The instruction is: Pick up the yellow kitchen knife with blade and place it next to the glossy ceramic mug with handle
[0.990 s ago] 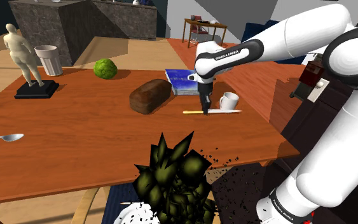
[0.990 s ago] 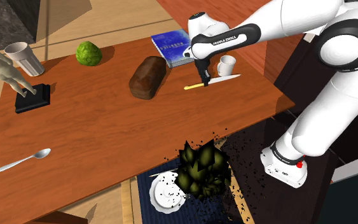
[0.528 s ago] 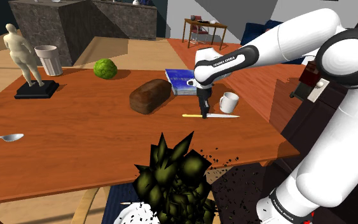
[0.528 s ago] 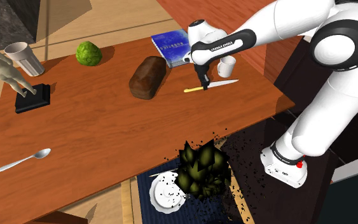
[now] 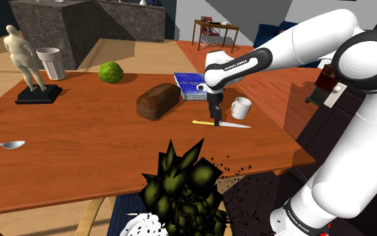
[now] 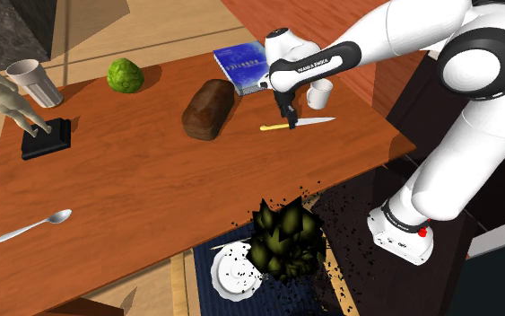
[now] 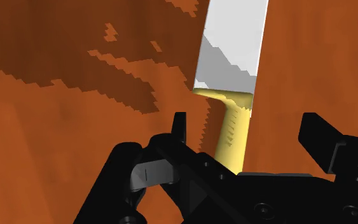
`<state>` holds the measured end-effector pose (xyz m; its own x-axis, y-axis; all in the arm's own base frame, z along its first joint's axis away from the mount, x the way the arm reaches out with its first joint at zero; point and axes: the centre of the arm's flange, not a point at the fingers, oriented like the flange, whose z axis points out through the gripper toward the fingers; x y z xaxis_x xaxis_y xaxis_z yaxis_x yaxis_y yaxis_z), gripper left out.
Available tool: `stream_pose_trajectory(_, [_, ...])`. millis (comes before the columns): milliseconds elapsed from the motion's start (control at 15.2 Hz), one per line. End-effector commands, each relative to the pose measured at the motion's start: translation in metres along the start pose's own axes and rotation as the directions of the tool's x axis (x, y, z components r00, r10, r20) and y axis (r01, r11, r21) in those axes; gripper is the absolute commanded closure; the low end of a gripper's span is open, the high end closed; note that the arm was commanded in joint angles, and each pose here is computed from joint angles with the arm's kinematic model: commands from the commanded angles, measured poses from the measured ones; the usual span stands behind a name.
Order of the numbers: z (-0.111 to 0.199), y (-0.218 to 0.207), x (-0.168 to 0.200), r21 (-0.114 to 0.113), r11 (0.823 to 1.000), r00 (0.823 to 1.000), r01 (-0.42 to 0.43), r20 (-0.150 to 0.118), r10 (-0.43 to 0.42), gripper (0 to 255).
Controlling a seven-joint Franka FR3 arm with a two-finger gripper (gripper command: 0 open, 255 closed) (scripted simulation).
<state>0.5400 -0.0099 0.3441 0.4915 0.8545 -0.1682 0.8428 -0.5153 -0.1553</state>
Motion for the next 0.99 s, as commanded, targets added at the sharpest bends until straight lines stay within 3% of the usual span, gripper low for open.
stream_pose_trajectory(0, [0.000,0.000,0.000,0.000,1.000,1.000,0.000,0.000,0.000,0])
stream_pose_trajectory(132, [0.000,0.000,0.000,0.000,1.000,1.000,0.000,0.000,0.000,0])
stream_pose_trajectory(396, [-0.050,0.000,0.000,0.000,1.000,1.000,0.000,0.000,0.000,0])
stream_pose_trajectory(924, [-0.050,0.000,0.000,0.000,1.000,1.000,0.000,0.000,0.000,0])
